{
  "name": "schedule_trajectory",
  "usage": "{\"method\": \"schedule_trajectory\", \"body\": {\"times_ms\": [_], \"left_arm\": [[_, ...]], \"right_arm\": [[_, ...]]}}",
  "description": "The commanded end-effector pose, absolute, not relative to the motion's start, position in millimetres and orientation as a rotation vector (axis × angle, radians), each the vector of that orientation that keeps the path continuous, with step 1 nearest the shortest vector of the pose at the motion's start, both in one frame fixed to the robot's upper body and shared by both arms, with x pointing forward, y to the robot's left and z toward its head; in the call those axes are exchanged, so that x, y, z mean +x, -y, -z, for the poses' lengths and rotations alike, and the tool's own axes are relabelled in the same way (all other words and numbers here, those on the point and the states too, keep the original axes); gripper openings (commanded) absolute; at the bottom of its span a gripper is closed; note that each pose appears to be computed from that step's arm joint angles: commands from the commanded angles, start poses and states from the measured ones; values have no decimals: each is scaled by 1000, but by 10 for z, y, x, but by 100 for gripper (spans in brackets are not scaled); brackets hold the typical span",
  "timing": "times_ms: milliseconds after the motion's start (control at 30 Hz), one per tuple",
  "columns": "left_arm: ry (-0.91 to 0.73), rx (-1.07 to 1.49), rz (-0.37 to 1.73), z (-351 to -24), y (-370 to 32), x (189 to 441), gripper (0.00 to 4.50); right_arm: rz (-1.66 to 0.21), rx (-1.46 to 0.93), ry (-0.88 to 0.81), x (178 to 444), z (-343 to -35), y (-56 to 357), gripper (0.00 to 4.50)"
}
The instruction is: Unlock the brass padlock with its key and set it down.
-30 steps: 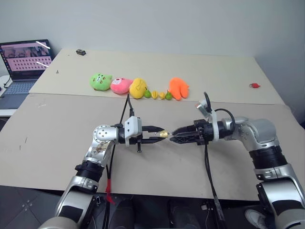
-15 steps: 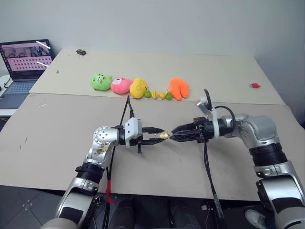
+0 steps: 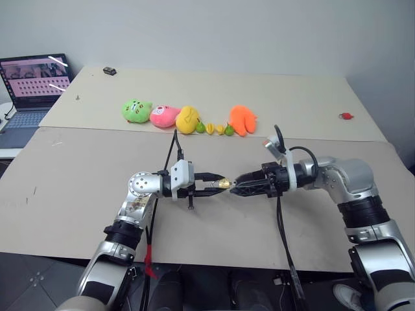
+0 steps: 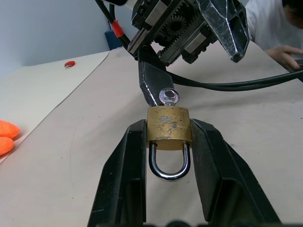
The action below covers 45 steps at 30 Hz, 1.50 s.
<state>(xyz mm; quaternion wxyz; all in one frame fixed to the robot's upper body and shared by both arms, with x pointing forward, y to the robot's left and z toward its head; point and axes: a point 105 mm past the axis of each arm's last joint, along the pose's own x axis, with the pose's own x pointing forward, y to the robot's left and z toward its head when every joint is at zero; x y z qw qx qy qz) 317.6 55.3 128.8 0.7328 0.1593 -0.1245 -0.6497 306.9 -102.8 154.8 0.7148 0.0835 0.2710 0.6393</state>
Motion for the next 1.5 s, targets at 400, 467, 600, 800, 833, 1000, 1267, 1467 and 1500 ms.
{"method": "schedule_trajectory", "body": {"times_ms": [400, 467, 600, 800, 833, 1000, 1267, 1467, 1500], "left_arm": [[320, 327, 1427, -1423, -499, 3179, 84], [305, 287, 1414, -1447, -495, 3199, 84], [140, 50, 1412, -1486, -535, 3219, 84], [-281, -324, 1475, -1497, -689, 3079, 84], [-323, -372, 1478, -1519, -709, 3069, 84], [-386, -492, 1468, -1660, -760, 3093, 84], [-334, -328, 1436, -1576, -758, 3142, 84], [-247, -187, 1367, -1477, -888, 3300, 84], [-238, -168, 1360, -1469, -906, 3322, 84]], "right_arm": [[-1403, 105, -536, 3128, -1616, 1060, 355], [-1376, -13, -471, 3180, -1581, 1089, 355], [-1252, -340, -242, 3403, -1636, 1228, 355], [-1169, -898, 145, 3490, -1686, 1287, 355], [-1150, -951, 223, 3496, -1734, 1247, 355], [-1050, -1085, 553, 3482, -2004, 1052, 355], [-1151, -1208, 775, 3203, -2007, 870, 355], [-1239, -1253, 799, 3090, -1944, 873, 355], [-1249, -1258, 803, 3079, -1938, 864, 355]]}}
